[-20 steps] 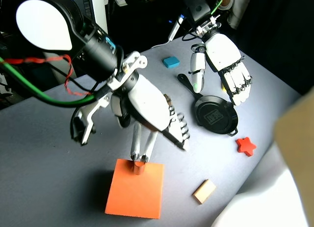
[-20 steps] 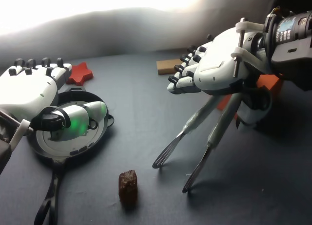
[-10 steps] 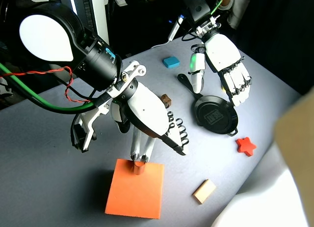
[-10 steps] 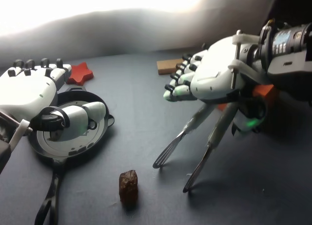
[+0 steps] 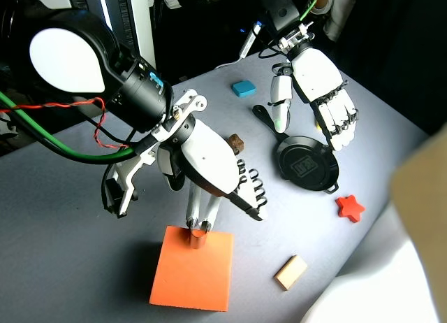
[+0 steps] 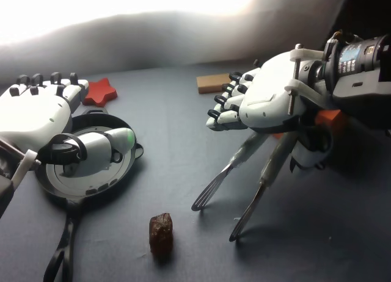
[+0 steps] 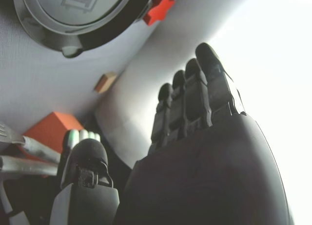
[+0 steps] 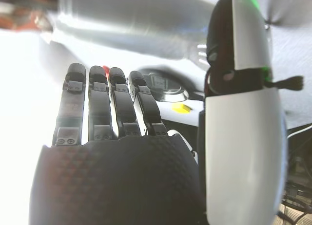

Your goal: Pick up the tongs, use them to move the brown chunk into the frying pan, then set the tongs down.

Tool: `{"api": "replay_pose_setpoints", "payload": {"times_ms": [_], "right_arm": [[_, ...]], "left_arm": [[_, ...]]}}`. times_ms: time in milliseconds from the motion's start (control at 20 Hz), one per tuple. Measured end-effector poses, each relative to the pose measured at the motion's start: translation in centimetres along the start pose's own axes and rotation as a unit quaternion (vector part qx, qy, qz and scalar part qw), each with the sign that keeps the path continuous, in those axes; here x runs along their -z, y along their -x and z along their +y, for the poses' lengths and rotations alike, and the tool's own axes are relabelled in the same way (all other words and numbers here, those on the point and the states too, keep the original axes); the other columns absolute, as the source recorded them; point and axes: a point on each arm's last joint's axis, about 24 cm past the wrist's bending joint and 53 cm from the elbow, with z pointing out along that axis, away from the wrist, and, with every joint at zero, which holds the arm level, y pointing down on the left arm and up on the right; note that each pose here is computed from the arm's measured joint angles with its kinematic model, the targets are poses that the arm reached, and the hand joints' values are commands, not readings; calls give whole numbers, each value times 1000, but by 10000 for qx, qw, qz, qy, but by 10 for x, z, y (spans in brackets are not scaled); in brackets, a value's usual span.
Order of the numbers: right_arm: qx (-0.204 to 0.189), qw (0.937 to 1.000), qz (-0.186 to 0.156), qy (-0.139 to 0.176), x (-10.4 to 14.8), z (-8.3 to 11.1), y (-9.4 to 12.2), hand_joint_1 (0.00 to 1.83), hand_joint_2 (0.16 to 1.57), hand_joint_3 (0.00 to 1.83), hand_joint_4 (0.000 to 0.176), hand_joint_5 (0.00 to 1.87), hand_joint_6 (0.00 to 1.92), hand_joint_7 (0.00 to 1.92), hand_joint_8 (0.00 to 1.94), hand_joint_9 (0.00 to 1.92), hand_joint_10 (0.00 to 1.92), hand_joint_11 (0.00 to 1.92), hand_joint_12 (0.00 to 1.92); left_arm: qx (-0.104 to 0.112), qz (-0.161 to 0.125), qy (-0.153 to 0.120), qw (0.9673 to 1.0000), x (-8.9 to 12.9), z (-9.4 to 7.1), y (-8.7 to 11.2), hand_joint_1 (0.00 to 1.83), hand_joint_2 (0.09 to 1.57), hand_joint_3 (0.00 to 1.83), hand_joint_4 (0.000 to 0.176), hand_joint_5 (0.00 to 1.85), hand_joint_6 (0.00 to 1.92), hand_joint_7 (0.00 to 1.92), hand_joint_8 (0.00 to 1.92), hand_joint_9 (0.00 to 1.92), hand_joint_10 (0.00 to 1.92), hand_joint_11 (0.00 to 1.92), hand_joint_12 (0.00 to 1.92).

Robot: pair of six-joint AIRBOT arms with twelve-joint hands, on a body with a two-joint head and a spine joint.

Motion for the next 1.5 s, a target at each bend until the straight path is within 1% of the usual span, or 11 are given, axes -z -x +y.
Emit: {"api": "replay_pose_setpoints", "payload": {"times_ms": [200,350,450,500,700,1000,1300,1350,1400,1450,1500], "right_arm": [[-15,10000,-10,-33,-5,-3,3,1086,898,0,0,0,0,0,0,0,0,0,0],[23,10000,37,-32,-6,-3,-1,1093,892,0,0,0,0,0,0,0,0,0,0],[75,9999,74,-48,-9,-4,-7,1101,899,0,0,0,0,0,0,0,0,0,0],[172,9997,81,-122,-11,-8,-10,1097,896,0,0,0,0,0,0,0,0,0,0],[185,9997,64,-174,-14,-16,-14,1078,903,1,0,0,0,0,0,0,0,0,0],[105,9998,88,-107,-19,-9,-15,1086,903,1,0,0,0,0,0,0,0,0,0],[78,9999,95,-109,-22,-10,-18,1012,961,26,0,61,25,75,26,73,30,30,17],[120,9998,93,-106,-22,-10,-19,1044,970,14,0,84,12,102,5,98,25,5,150],[141,9998,123,-110,-22,-10,-21,1044,970,14,0,84,12,102,5,98,25,5,150],[218,9996,135,-111,-23,-10,-23,1050,996,17,0,158,32,176,17,153,39,0,490],[265,9995,134,-122,-24,-11,-24,1047,1008,19,0,197,43,216,23,183,48,0,647]], "left_arm": [[0,2,6,10000,0,0,0,0,1191,0,11,117,8,125,6,132,7,0,616],[-2,2,1,10000,0,0,0,0,1185,0,13,101,2,110,2,121,1,0,541],[-1,5,-1,10000,0,0,0,0,1186,0,12,128,7,141,7,139,6,0,605],[0,6,0,10000,0,0,0,0,1197,2,12,100,2,112,2,114,1,0,521],[-15,15,4,10000,0,1,-1,0,1198,1,8,95,2,99,3,106,2,0,516],[-26,34,12,10000,1,1,-3,0,1201,0,13,93,6,104,4,117,4,0,560],[-28,35,11,10000,1,1,-3,0,1189,0,6,86,0,103,1,113,2,0,539],[-28,34,12,10000,1,1,-3,0,1198,0,2,89,1,105,1,109,0,0,502],[-27,34,13,10000,1,1,-3,0,1198,0,2,89,1,105,1,109,0,0,502],[-34,34,12,10000,1,1,-3,0,1189,0,8,80,1,102,0,110,1,0,500],[-45,35,11,10000,1,1,-3,0,1196,1,9,80,1,103,0,114,2,0,520]]}}
